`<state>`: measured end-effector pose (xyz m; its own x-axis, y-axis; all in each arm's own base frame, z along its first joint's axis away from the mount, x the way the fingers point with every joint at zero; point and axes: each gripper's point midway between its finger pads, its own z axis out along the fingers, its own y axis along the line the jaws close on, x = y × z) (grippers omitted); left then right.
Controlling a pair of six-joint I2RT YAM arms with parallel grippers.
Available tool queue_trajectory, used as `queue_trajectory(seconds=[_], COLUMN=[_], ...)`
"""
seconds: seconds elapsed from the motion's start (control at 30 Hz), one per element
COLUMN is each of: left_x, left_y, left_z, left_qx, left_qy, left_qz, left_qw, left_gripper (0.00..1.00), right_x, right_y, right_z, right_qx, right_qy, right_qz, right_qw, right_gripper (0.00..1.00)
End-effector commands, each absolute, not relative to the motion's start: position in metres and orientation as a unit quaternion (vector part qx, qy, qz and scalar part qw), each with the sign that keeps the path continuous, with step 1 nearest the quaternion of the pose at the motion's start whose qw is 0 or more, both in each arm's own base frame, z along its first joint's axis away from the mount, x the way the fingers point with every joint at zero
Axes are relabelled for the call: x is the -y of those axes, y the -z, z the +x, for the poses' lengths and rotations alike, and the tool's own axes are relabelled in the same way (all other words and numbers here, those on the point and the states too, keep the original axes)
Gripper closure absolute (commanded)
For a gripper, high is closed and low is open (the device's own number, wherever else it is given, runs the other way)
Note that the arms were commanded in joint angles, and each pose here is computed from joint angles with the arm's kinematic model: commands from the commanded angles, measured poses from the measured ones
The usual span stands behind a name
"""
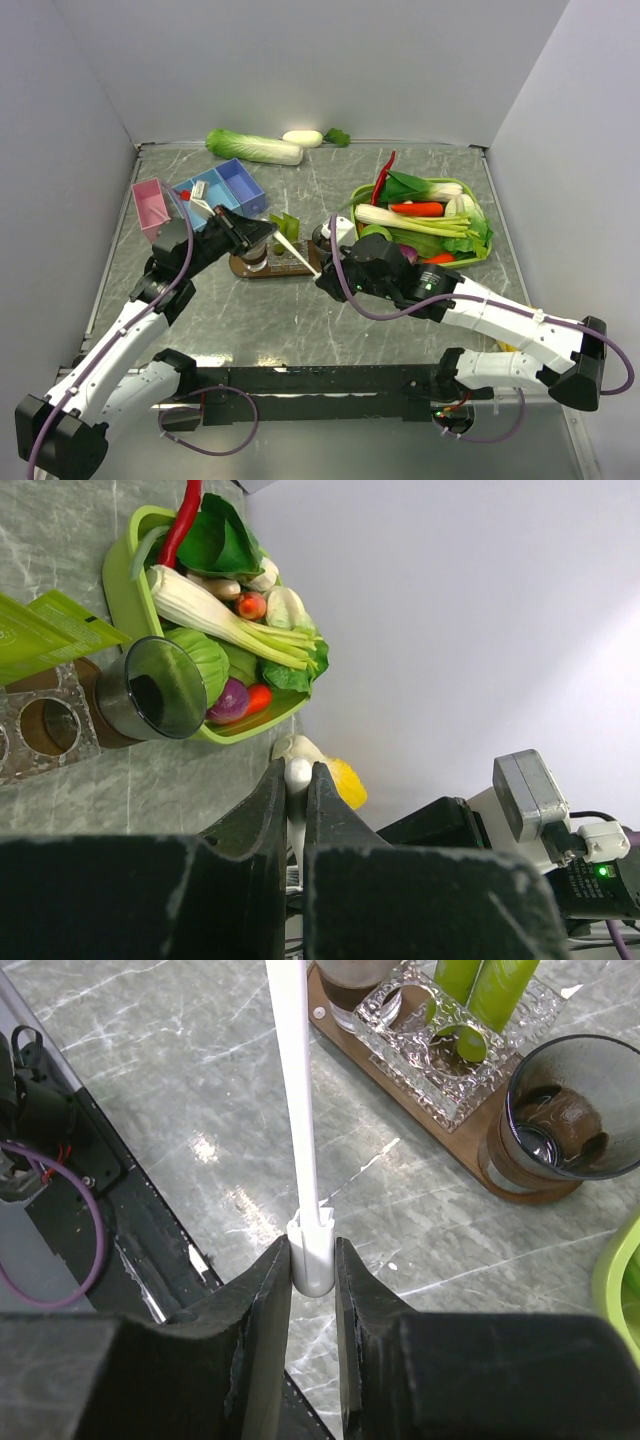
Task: Prepare toiletry sets of a toothbrush and toothpaste on the tray
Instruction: Pick up the toothbrush from the storage box.
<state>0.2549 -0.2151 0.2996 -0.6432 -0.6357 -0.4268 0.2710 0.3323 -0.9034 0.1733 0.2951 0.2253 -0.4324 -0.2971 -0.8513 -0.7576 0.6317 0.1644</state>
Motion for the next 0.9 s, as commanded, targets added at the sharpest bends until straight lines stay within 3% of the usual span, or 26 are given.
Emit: queue_trajectory(seconds=[0.0,0.37,0.6,0.67,0.7,0.87], left_x=[0.220,0.245,0.240,0.238,0.237,0.233], left_y=[-0.315,-0.291,-0.290,-0.291,-0.290,-0.294], left_z=[0.249,0.236,0.244,0.246,0.248,0.251], left_qx=[-0.709,-0.726,-0.738,-0.739,-0.740,-0.735], left_qy=[0.568,0.581,0.550,0.543,0.538,0.528], left_qz=[-0.088,-0.058,-0.055,-0.053,-0.055,-0.049], left_qw=[0.408,0.363,0.387,0.396,0.400,0.422], left_gripper=[0.99,0.99,0.98,0.92,0.81,0.55], right_x=[-0.303,-0.312,-0.308,-0.306,-0.304,-0.295], right_y=[-0.259,-0.267,-0.266,-0.267,-0.265,-0.260], right_z=[0.185,0.190,0.184,0.181,0.180,0.174], right_qx=[-0.781,-0.776,-0.780,-0.781,-0.783,-0.792], right_qy=[-0.286,-0.290,-0.293,-0.295,-0.293,-0.290], right_qz=[-0.313,-0.312,-0.317,-0.316,-0.317,-0.312], right_qw=[0.459,0.466,0.453,0.451,0.448,0.438], right_gripper=[0.94,1.00,1.00,1.00,1.00,1.00])
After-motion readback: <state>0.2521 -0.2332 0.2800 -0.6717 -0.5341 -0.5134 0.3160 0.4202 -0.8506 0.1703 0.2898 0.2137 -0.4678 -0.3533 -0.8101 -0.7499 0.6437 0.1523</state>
